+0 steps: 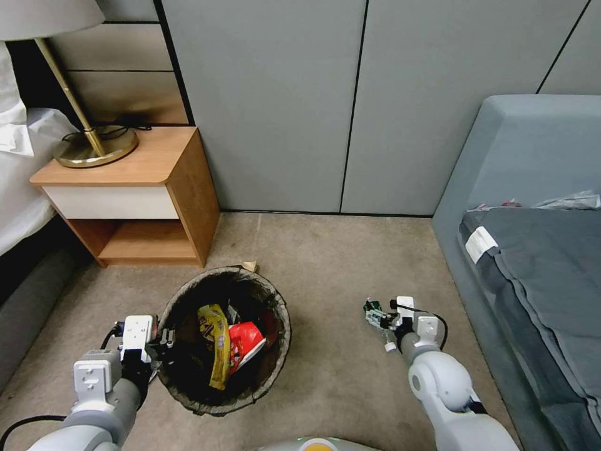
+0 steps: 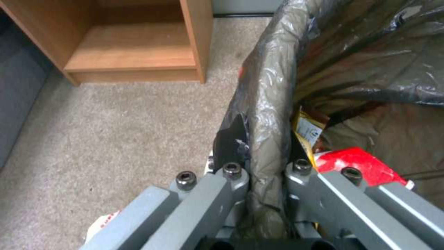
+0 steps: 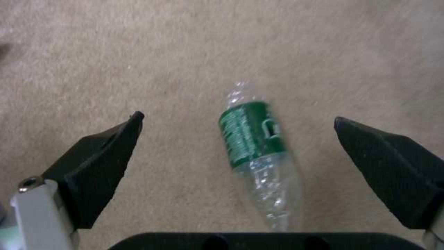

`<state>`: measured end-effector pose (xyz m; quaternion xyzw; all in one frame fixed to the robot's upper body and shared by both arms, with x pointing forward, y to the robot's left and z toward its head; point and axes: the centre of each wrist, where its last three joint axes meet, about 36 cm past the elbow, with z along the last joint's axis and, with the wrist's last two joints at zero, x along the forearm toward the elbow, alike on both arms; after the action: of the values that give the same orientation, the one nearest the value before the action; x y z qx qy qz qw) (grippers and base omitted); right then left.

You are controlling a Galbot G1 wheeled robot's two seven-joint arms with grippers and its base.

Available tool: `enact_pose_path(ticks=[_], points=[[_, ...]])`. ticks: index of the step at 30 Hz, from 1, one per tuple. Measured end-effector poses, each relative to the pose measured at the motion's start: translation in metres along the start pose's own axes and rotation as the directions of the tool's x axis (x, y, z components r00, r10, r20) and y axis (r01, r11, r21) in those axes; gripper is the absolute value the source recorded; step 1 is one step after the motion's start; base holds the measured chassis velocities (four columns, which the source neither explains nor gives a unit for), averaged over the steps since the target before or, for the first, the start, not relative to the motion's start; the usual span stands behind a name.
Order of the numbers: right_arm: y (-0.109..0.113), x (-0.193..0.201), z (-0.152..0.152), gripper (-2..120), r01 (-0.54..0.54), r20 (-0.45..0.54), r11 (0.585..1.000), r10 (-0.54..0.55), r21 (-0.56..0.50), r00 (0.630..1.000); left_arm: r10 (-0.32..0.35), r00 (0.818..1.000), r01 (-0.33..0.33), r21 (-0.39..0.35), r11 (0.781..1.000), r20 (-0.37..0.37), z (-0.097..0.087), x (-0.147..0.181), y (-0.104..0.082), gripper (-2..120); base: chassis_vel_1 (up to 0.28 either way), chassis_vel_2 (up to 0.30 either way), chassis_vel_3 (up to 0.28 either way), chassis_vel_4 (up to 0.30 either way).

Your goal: Pick up the trash bin, then pick up the garbage from the floor and place it into the trash bin.

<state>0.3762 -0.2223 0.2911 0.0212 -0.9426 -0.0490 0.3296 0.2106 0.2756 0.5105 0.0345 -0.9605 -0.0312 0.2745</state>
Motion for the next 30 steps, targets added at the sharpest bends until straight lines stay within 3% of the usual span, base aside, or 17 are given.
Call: enact_pose_path(ticks=[7,30], points=[[0.006,-0.024,0.006,100,0.007,-0.059,1.000,-0.008,-0.016,0.998,0.000,1.000,0.000,-0.001,1.000,-0.005,0.001,0.000,0.000,1,0.000,0.000,0.000,0.000],[0.007,-0.091,0.016,100,-0.050,-0.106,0.998,0.055,0.049,0.993,-0.011,1.000,0.011,-0.009,1.000,-0.029,0.005,0.003,0.002,1,0.000,0.000,0.000,0.000]])
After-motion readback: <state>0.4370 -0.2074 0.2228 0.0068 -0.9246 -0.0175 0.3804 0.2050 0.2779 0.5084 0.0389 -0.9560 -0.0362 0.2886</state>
